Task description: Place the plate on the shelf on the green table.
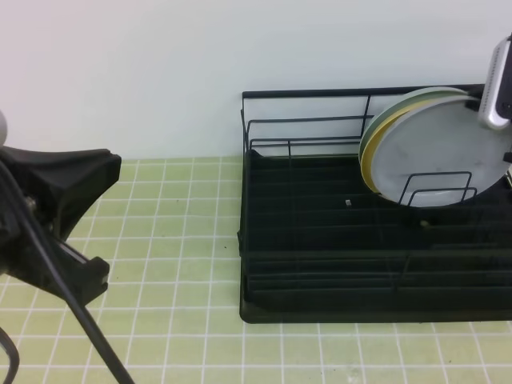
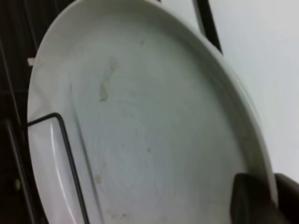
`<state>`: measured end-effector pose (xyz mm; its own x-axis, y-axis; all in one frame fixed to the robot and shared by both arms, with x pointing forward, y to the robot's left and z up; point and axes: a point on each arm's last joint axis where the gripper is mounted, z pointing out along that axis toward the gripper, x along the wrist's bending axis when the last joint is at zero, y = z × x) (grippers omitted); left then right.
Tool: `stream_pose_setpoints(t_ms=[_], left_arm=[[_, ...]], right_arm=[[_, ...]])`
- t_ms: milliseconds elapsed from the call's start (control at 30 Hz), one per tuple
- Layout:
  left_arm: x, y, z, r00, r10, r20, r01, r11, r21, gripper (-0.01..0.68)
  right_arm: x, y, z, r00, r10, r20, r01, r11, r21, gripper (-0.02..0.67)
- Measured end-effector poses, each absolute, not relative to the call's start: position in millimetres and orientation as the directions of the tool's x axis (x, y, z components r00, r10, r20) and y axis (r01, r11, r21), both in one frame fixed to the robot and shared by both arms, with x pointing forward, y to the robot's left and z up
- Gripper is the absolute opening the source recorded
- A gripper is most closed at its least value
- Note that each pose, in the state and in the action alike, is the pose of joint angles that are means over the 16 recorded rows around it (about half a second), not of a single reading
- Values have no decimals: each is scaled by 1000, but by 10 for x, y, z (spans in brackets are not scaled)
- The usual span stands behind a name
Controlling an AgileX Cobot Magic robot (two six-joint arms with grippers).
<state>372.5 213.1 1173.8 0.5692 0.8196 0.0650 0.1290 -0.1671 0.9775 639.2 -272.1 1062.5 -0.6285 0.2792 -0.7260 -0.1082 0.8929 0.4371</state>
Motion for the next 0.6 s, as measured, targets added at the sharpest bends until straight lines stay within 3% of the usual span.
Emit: stream_pose_setpoints(t_ms=[367,600], left_arm=[[3716,2136,11725,571,818,66,142,-178,974,-1],[3691,2155,11760,568,820,72,115,-166,979,-1]], right_arm=[[6425,-2717,10548,-643,286,-711,-99,889,447,322],[6458,-2717,10494,-645,310,-699,-80,882,465,403]])
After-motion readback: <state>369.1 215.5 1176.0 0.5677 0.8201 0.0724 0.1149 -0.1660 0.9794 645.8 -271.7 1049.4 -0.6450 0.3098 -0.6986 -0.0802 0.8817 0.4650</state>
